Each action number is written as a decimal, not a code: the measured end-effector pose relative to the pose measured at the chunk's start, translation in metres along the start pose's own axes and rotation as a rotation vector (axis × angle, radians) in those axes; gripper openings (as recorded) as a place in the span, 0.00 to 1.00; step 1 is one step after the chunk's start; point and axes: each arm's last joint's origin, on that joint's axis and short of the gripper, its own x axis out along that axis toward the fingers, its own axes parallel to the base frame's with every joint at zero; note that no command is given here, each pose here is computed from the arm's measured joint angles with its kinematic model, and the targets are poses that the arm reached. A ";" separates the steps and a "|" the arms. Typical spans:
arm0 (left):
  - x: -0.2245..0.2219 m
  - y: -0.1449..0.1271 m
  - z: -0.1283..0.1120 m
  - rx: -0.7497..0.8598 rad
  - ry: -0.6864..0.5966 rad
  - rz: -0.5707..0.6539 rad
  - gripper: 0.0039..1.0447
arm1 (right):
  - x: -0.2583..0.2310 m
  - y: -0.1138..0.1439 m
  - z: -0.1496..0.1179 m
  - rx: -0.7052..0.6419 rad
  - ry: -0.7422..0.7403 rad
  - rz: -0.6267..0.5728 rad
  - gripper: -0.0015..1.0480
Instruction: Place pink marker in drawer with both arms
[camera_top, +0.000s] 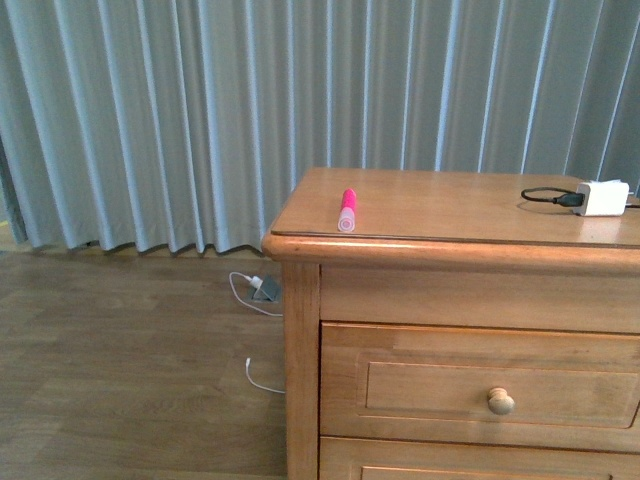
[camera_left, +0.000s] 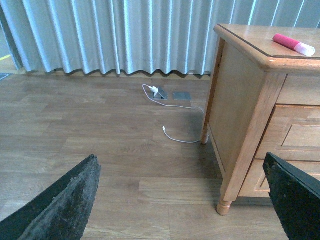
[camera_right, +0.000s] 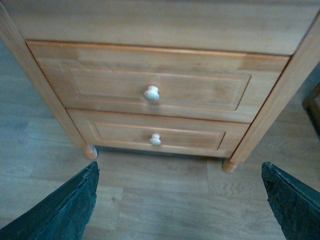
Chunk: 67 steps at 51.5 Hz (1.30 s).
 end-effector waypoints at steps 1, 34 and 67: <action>0.000 0.000 0.000 0.000 0.000 0.000 0.94 | 0.007 0.001 0.000 0.001 0.020 0.003 0.92; 0.000 0.000 0.000 0.000 0.000 0.000 0.94 | 0.166 0.066 0.007 -0.008 0.182 0.033 0.92; 0.000 0.000 0.000 0.000 0.000 0.000 0.94 | 0.240 0.044 -0.002 0.040 0.188 -0.105 0.92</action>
